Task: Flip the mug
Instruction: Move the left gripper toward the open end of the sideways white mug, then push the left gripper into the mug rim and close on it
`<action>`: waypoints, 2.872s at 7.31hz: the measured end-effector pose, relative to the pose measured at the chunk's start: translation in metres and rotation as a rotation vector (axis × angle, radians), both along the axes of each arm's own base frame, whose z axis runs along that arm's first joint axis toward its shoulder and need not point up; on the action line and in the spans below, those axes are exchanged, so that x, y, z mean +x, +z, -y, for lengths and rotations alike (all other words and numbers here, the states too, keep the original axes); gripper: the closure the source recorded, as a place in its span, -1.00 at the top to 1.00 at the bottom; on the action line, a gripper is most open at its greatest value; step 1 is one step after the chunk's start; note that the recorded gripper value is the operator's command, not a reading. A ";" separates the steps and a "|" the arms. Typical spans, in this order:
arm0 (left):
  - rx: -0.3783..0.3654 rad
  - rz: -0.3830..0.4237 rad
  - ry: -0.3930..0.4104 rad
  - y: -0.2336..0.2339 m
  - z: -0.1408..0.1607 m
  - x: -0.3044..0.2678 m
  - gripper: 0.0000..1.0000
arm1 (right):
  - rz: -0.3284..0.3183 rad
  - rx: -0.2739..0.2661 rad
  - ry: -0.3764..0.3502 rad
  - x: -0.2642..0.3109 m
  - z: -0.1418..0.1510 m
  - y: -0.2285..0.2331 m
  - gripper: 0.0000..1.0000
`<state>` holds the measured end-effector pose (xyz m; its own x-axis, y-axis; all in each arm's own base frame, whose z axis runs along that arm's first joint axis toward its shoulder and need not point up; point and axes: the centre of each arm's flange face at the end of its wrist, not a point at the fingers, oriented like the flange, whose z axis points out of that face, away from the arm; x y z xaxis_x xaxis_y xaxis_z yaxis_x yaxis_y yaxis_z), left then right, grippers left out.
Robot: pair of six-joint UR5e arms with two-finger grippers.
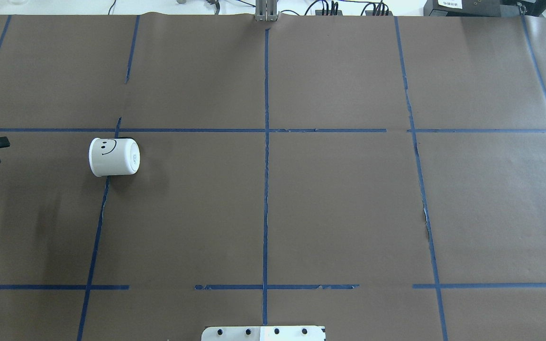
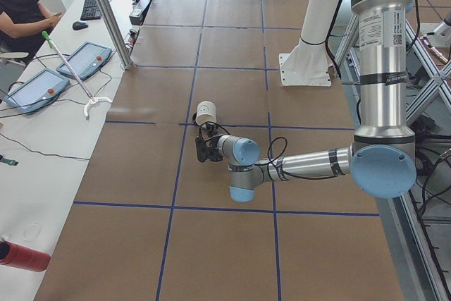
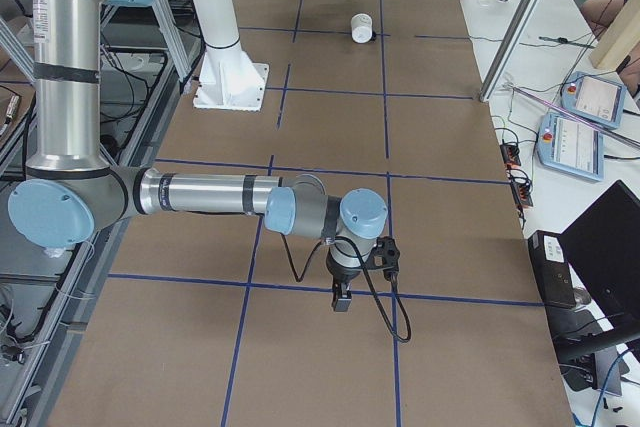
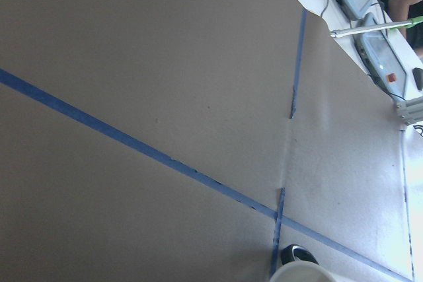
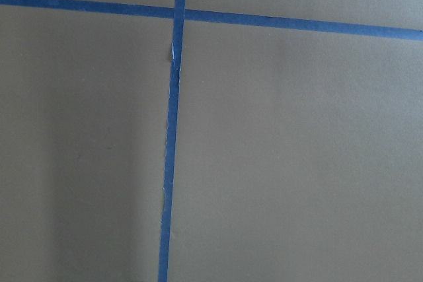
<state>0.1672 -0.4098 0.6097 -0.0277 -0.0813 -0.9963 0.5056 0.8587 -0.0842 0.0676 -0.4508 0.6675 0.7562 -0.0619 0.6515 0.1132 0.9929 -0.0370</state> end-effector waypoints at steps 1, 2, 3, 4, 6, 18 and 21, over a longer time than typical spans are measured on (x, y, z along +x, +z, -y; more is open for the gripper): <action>0.037 -0.026 0.022 -0.010 0.013 0.021 1.00 | 0.000 0.000 0.000 0.000 0.000 0.000 1.00; 0.065 -0.046 0.049 -0.022 0.026 0.046 1.00 | 0.000 0.000 0.000 0.000 0.000 0.000 1.00; 0.087 -0.063 0.075 -0.034 0.034 0.066 1.00 | 0.000 -0.001 0.000 0.000 0.000 0.000 1.00; 0.107 -0.079 0.092 -0.045 0.041 0.081 1.00 | 0.000 -0.001 0.000 0.000 0.000 0.000 1.00; 0.128 -0.103 0.099 -0.057 0.048 0.097 1.00 | 0.000 0.000 0.000 0.000 0.000 0.000 1.00; 0.126 -0.193 0.148 -0.058 0.053 0.146 0.48 | 0.000 -0.001 0.000 0.000 0.000 0.000 1.00; 0.122 -0.194 0.151 -0.058 0.050 0.155 -0.57 | 0.000 -0.001 0.000 0.000 0.000 0.000 1.00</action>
